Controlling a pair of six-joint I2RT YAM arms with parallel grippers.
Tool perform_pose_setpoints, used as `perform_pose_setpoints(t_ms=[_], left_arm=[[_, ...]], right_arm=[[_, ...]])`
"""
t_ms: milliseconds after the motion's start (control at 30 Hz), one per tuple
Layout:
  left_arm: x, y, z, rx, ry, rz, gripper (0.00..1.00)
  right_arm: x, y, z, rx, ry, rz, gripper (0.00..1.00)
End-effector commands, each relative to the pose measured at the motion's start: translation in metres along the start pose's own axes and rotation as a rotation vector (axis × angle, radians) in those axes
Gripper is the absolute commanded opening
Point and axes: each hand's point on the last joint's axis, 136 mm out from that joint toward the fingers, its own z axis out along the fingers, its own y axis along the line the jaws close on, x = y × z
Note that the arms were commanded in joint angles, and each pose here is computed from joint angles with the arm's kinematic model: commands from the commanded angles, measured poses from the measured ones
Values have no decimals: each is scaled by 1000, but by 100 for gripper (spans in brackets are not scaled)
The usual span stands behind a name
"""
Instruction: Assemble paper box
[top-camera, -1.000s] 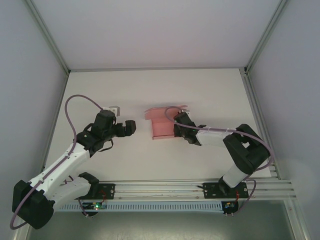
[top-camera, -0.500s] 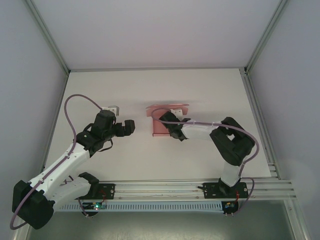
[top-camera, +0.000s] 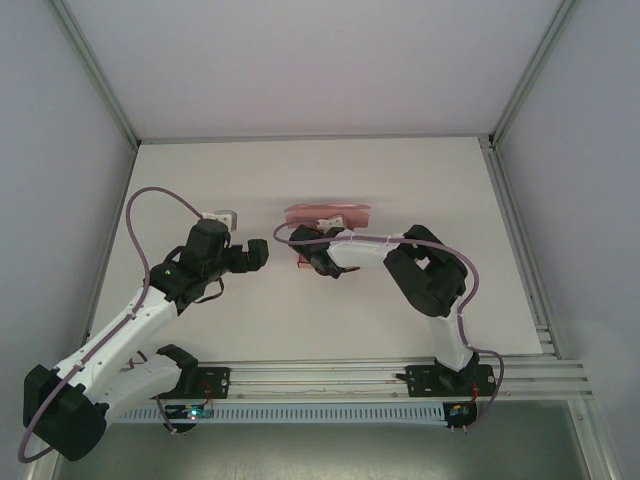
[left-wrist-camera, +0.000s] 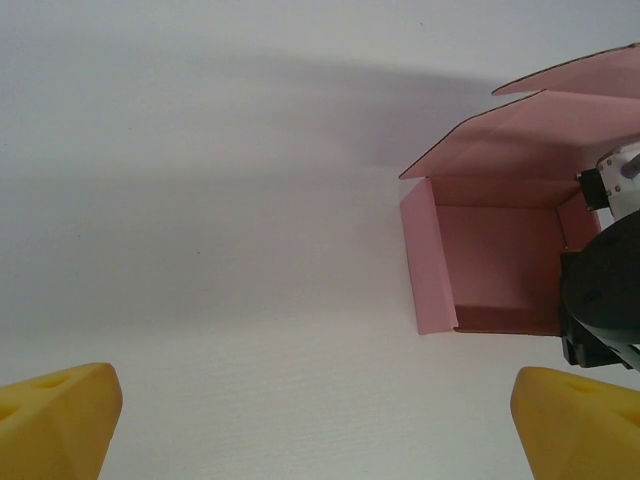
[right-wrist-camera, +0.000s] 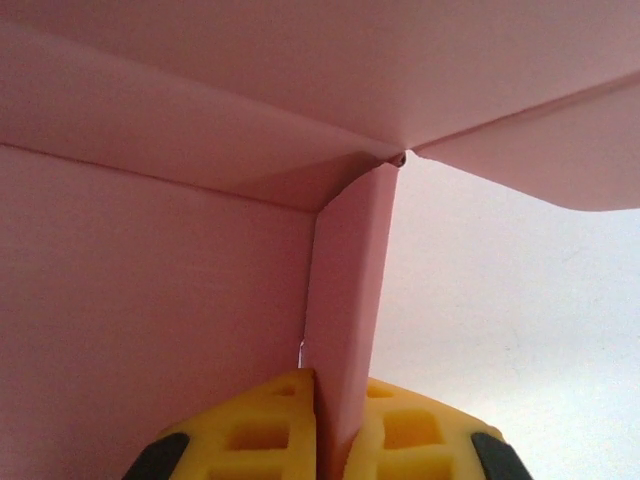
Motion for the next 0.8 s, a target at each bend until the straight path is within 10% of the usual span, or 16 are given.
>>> perform_pose_setpoints(t_ms=[0, 167, 567, 767], left_arm=[[-8, 7, -10, -44, -23, 11, 100], [-9, 7, -16, -38, -39, 8, 100], [-9, -7, -24, 46, -45, -14, 100], [-8, -14, -22, 86, -31, 4, 100]], right_arm=[[63, -22, 21, 137, 215, -393, 0], [46, -7, 14, 10, 145, -276, 0], [-37, -1, -62, -440, -176, 37, 49], [-44, -15, -75, -510, -228, 108, 53]])
